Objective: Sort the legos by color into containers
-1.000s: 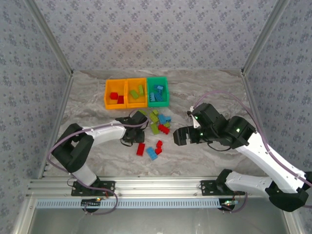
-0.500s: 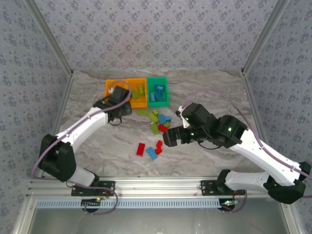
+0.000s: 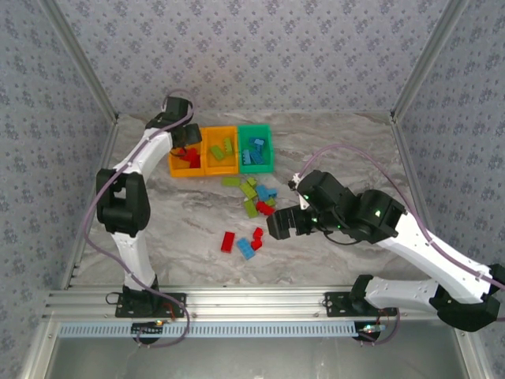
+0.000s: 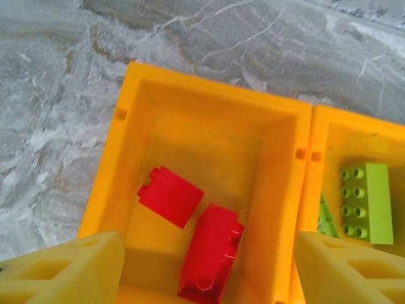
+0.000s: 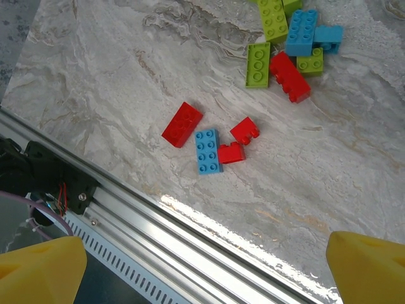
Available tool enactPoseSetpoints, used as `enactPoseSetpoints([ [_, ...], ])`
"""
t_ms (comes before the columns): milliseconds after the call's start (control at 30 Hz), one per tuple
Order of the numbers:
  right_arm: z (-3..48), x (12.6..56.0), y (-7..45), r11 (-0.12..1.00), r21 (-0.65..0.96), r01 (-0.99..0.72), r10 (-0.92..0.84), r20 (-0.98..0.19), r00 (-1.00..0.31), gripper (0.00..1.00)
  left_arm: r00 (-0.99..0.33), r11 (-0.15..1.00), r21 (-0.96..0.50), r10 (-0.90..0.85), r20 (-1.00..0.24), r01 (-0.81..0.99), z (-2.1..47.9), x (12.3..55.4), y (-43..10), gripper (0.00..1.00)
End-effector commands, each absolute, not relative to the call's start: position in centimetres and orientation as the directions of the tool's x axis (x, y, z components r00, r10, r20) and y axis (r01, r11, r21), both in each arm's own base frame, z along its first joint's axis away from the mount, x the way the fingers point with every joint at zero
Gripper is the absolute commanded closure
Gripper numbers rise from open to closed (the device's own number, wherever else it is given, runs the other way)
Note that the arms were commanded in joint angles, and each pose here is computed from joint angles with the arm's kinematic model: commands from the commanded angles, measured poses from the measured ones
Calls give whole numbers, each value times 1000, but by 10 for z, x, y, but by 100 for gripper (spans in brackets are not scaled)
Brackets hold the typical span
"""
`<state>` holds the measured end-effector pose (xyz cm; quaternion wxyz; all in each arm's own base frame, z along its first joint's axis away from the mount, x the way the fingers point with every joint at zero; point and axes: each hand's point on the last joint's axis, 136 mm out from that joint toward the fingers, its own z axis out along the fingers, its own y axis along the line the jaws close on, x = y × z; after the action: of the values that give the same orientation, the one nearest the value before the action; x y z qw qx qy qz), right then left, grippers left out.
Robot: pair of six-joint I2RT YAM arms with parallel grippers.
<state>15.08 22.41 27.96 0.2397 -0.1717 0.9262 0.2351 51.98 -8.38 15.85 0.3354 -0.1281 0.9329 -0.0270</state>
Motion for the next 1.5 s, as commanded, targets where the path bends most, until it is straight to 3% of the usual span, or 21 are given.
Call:
enactPoseSetpoints([
  [0,282,151,216,851,345,-396,-173,-527,-832,0,-728,972,-175,-234,-645,-157,196,517,-92,28],
  [200,267,163,228,867,335,-369,-158,-518,-841,0,-698,955,-296,-216,-682,-7,252,434,-129,30],
  [333,248,178,252,877,333,-345,-150,-494,-857,0,-640,925,-226,23,-768,305,283,342,-172,30],
  [467,217,198,272,901,323,-291,-113,-472,-874,0,-493,769,-78,325,-807,635,280,246,-194,30],
  [600,179,218,291,908,332,-255,-92,-435,-896,2,-367,620,-3,460,-808,785,248,184,-188,27],
  [700,148,235,301,927,287,-239,-108,-408,-907,6,-337,591,-15,439,-833,807,232,171,-188,24],
  [967,89,278,319,964,182,-195,-117,-365,-923,29,-335,611,-8,423,-842,792,198,183,-193,21],
  [1467,30,317,321,985,89,-150,-115,-315,-942,37,-312,625,48,453,-835,779,197,178,-178,18],
])
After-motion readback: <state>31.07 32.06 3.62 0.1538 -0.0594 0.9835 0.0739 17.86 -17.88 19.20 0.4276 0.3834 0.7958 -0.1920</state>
